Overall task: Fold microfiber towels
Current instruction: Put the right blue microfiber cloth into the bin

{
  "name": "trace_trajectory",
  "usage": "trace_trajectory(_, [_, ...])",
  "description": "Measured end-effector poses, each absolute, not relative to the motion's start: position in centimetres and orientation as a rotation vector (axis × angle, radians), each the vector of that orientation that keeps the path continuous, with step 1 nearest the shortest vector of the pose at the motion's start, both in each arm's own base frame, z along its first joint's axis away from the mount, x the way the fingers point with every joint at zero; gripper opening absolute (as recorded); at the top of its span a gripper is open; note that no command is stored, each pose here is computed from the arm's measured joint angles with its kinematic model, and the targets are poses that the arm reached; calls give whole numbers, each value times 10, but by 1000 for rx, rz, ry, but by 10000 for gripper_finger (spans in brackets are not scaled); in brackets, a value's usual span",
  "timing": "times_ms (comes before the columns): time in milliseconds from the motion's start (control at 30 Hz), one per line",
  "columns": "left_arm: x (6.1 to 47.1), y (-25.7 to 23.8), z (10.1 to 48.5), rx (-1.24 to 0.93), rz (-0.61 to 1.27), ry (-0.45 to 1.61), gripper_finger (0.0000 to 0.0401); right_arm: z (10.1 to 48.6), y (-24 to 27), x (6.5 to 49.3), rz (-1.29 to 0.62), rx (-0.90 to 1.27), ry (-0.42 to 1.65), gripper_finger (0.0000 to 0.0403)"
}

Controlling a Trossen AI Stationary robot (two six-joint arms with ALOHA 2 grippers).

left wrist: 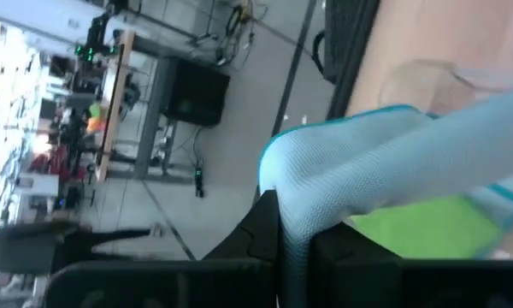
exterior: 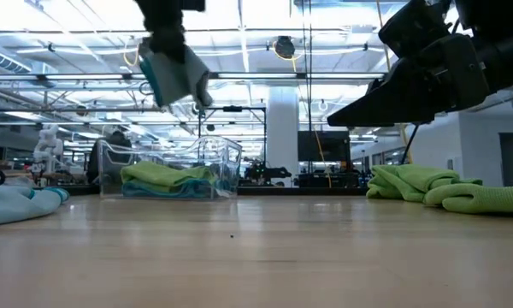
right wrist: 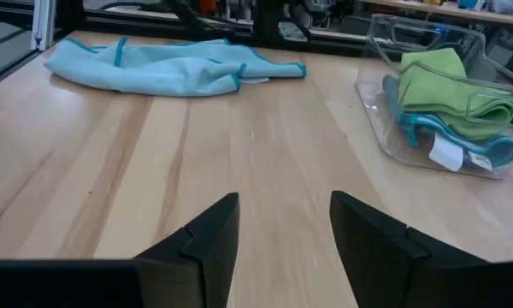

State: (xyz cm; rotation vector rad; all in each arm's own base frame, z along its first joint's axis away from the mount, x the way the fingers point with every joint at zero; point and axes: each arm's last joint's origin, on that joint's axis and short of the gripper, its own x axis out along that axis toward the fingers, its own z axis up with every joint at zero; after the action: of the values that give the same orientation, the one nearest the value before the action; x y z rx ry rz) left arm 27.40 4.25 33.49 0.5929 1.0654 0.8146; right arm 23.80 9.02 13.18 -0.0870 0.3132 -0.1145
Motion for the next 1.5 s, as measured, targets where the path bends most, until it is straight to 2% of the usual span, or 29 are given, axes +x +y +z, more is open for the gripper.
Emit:
trace_trajectory(133, [288, 58, 313, 645, 712, 1084, 13, 132, 91, 238, -112, -87, 314, 178])
trace_trajectory(267, [288, 63, 291, 648, 687, 1103, 12, 132, 90, 238, -122, -78, 311, 178])
trace_trajectory(367, [284, 63, 277, 641, 686, 1137, 21, 138, 84, 241, -228, -55, 245, 178])
trace_trajectory(467, [282, 63, 268, 639, 682, 1160, 13, 153, 77, 250, -311, -93, 144, 178])
trace_trajectory(600, [280, 66, 264, 630, 690, 1165, 10, 177, 62, 271, -377, -162, 52, 179])
trace_trajectory(800, [279, 80, 261, 637, 709, 1177, 13, 194, 19, 302, -372, -184, 50, 179])
trace_trajectory(1100, [275, 102, 262, 559, 717, 1157, 20, 198, -47, 341, -324, -8, 50, 179])
trace_trajectory(1300, [272, 113, 262, 480, 721, 1143, 10, 191, -71, 392, -417, -29, 157, 179])
trace_trajectory(1400, [271, 113, 261, 449, 730, 1135, 20, 188, -87, 410, -472, -24, 181, 179])
trace_trajectory(1500, [271, 113, 261, 430, 713, 1132, 24, 187, -97, 424, -448, 2, 168, 179])
